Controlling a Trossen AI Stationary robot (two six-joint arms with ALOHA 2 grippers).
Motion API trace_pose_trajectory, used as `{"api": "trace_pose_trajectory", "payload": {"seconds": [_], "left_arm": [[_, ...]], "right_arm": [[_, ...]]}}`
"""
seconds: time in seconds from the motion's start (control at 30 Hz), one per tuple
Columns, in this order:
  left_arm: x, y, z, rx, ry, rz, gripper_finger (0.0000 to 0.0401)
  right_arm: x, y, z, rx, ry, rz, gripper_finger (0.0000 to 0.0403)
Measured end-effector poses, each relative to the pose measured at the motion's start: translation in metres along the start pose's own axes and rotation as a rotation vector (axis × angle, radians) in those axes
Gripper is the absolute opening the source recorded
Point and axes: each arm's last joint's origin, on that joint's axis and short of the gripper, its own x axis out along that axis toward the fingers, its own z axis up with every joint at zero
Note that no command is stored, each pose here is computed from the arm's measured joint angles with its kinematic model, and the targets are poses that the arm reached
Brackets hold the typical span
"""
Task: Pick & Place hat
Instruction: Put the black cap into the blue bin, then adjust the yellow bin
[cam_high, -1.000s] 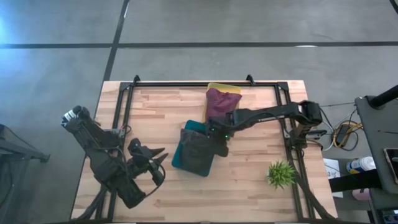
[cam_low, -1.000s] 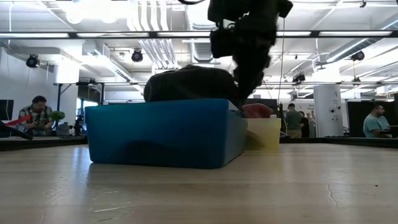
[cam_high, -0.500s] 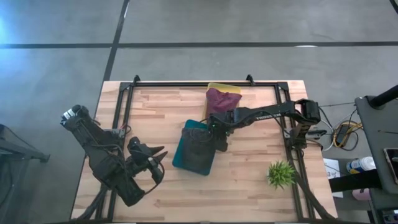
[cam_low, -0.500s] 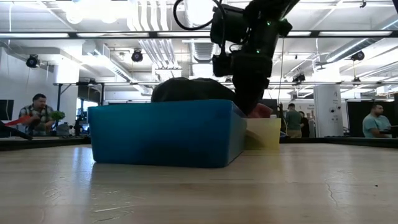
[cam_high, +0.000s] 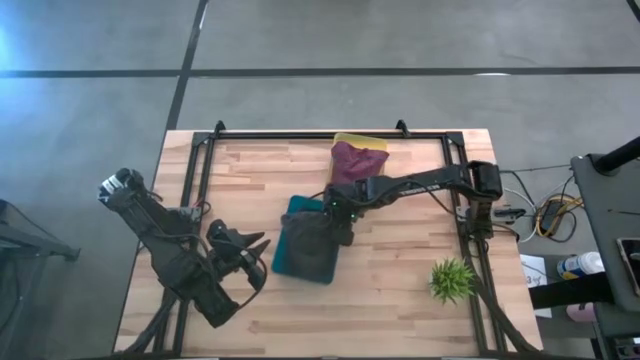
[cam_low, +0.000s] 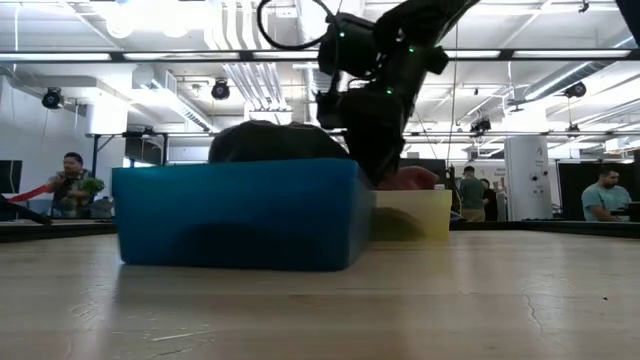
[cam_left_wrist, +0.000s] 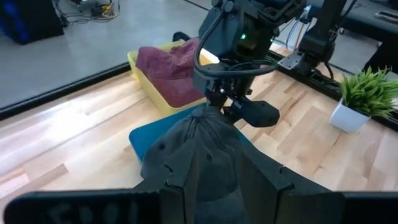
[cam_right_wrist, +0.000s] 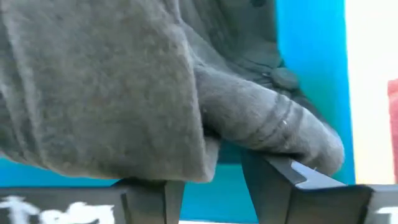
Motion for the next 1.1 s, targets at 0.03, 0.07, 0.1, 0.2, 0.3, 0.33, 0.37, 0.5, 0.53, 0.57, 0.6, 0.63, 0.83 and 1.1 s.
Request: {"api": "trace_pose_trajectory", "payload": {"seconds": [0.03,0.07,0.1,0.2,0.3,0.33,0.37,0.5,0.53,0.57,0.6,0.63,0.83,1.1], "left_arm": [[0.001,0.001,-0.002,-0.003,0.000,0.003,0.0101],[0.001,0.001,-0.002,-0.010,0.000,0.005,0.0101],[0.001,0.002,-0.002,-0.008,0.001,0.008,0.0101],[0.001,0.002,-0.002,-0.009,-0.001,0.009,0.0101],[0.002,0.003,-0.002,0.003,-0.003,0.016,0.0101],[0.002,0.003,-0.001,0.005,-0.002,0.019,0.0101],[0.003,0.003,-0.001,0.005,-0.004,0.020,0.0101],[0.003,0.004,-0.001,0.011,-0.005,0.025,0.0101],[0.003,0.004,-0.001,0.013,-0.005,0.027,0.0101],[0.003,0.005,-0.001,0.015,-0.005,0.028,0.0101],[0.003,0.005,-0.001,0.018,-0.004,0.029,0.0101],[0.003,0.005,-0.001,0.022,-0.001,0.032,0.0101],[0.008,0.010,-0.014,0.066,0.149,0.058,0.0101],[0.024,0.024,-0.058,-0.052,0.331,0.135,0.0101]], "right_arm": [[0.002,0.002,0.002,-0.002,0.009,0.009,0.0144],[0.000,0.003,0.005,-0.003,0.018,0.020,0.0144],[-0.003,0.005,0.006,-0.003,0.030,0.026,0.0144],[-0.021,0.009,0.014,-0.014,0.051,0.027,0.0144],[-0.044,0.012,0.018,-0.046,0.082,0.021,0.0144],[-0.049,0.012,0.018,-0.054,0.092,0.016,0.0144],[-0.054,0.013,0.015,-0.062,0.116,0.014,0.0144],[-0.057,0.020,0.004,-0.080,0.185,0.011,0.0144],[-0.054,0.022,-0.001,-0.080,0.207,0.011,0.0144],[-0.051,0.024,-0.004,-0.081,0.219,0.012,0.0144],[-0.044,0.026,-0.006,-0.083,0.220,0.014,0.0144],[-0.039,0.028,-0.007,-0.083,0.208,0.019,0.0144],[-0.007,0.033,-0.003,-0.032,0.147,0.077,0.0144],[0.020,0.037,0.021,-0.005,0.080,0.097,0.0144]]}}
